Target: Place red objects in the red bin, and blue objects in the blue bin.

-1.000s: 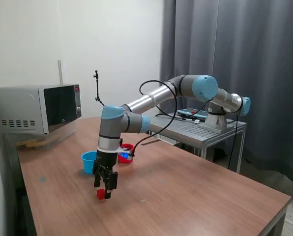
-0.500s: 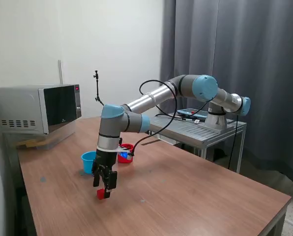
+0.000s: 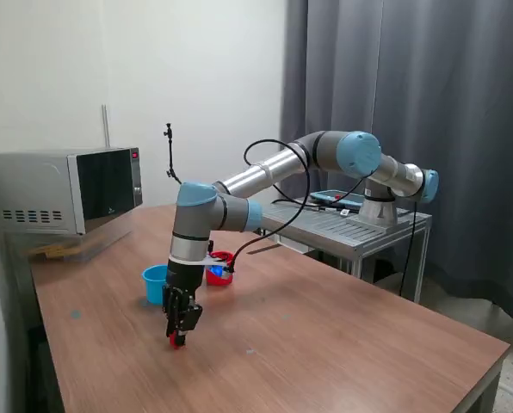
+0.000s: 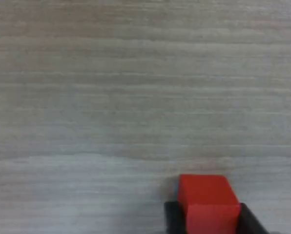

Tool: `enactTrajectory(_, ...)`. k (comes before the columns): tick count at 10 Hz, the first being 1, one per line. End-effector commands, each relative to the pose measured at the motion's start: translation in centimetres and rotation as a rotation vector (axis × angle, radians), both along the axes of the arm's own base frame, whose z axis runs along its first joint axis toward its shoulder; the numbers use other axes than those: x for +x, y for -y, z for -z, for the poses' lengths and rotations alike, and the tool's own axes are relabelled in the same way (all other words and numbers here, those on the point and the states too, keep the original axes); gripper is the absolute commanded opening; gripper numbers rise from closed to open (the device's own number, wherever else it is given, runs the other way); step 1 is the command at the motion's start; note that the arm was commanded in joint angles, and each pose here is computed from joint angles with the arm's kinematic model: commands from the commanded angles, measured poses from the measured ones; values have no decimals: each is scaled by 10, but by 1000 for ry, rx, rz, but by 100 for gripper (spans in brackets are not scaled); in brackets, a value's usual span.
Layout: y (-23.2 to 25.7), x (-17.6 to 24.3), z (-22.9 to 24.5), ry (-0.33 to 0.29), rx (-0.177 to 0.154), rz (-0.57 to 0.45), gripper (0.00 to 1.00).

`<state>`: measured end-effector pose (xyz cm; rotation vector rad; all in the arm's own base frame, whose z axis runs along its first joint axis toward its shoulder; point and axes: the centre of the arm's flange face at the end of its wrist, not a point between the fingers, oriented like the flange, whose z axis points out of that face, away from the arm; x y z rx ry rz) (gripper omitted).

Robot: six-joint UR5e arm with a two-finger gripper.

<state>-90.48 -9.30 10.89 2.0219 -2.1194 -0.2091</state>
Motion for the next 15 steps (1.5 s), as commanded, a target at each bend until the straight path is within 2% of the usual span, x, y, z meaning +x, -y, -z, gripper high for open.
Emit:
enactTrajectory(1,2,0,0,0,0,-3,0)
enactTrajectory(4,4,1,-1,1,9,-4,0)
enactTrajectory(6,2,7,-43,-24,21,10,0)
enactTrajectory(7,-3,19,-63,-16,33,18,0)
enactTrajectory(10,-36,66,-103,48,123,71,0)
enactTrajectory(11,-50,82,-115,67,165,93,0)
enactTrajectory(12,-60,99,-133,73,186,110,0)
enactTrajectory(14,-83,137,-177,124,217,149,0)
enactTrajectory(15,-94,155,-181,142,209,193,0)
